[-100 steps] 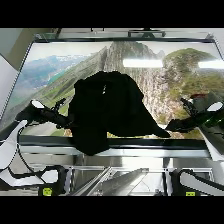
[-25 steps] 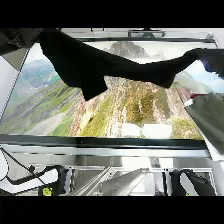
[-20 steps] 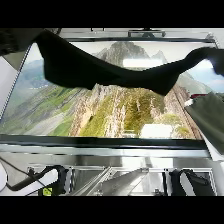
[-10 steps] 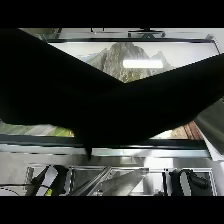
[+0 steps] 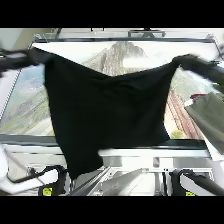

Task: Fold the shirts.

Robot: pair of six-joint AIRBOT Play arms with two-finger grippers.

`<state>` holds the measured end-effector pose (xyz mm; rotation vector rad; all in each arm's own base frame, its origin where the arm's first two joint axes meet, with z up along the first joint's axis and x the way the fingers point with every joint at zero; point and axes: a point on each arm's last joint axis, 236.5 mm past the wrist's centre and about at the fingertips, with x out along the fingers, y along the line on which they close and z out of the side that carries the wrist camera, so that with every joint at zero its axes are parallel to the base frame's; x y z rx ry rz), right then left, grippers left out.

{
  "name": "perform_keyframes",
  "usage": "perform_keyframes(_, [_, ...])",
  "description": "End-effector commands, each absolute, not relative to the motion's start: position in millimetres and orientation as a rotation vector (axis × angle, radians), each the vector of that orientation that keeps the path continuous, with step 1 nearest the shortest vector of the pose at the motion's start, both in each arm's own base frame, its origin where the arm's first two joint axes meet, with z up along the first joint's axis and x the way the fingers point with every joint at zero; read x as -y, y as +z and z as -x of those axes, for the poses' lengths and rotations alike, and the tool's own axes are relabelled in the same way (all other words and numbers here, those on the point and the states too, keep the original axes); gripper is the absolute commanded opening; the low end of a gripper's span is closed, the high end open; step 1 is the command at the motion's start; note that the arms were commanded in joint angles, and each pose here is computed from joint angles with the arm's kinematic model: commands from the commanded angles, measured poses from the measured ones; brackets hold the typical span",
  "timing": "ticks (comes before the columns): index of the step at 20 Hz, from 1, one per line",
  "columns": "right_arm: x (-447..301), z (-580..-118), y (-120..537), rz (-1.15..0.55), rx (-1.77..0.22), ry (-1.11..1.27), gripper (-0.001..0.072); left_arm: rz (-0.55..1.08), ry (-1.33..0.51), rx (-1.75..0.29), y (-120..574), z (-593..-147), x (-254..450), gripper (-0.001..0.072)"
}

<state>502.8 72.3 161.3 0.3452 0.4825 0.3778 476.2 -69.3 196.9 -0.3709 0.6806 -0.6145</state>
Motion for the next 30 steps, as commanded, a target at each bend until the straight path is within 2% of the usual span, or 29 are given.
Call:
perform_keyframes(1, [-62.5, -558.1, 9.7, -0.378, -0.651, 0.211, 0.0017, 0.338, -0.546, -0.917, 31.1, -540.5, 71.6, 0.0019])
perform_keyframes(4, [-50.3, -579.7, -37.1, -0.438, -0.675, 0.129, 0.0018, 0.412, -0.554, -0.986, -24.9, -577.3, 71.2, 0.0018])
perform_keyframes(8, [-47.9, -598.7, -19.5, -0.432, -0.624, 0.131, 0.0018, 0.433, -0.552, -0.949, -18.9, -599.3, 65.3, 0.0018])
perform_keyframes(12, [-49.5, -597.0, -11.5, -0.469, -0.636, 0.155, 0.0017, 0.442, -0.607, -1.006, 1.7, -583.3, 63.3, 0.0018])
perform_keyframes(16, [-47.6, -577.2, -22.5, -0.608, -0.753, 0.193, 0.0015, 0.434, -0.492, -1.205, -23.9, -551.2, 23.2, 0.0017])
perform_keyframes(21, [-54.4, -537.7, -61.4, -0.574, -0.962, 0.194, 0.0014, 0.363, -0.448, -1.284, -38.3, -538.5, 14.1, 0.0017])
perform_keyframes(25, [-58.2, -526.0, -79.8, -0.633, -1.018, 0.162, 0.0015, 0.256, -0.315, -1.429, -60.8, -517.5, -1.2, 0.0017])
perform_keyframes(30, [-56.4, -526.2, -86.5, -0.634, -1.024, 0.154, 0.0016, 0.221, -0.3, -1.422, -65.3, -520.8, -0.1, 0.0017])
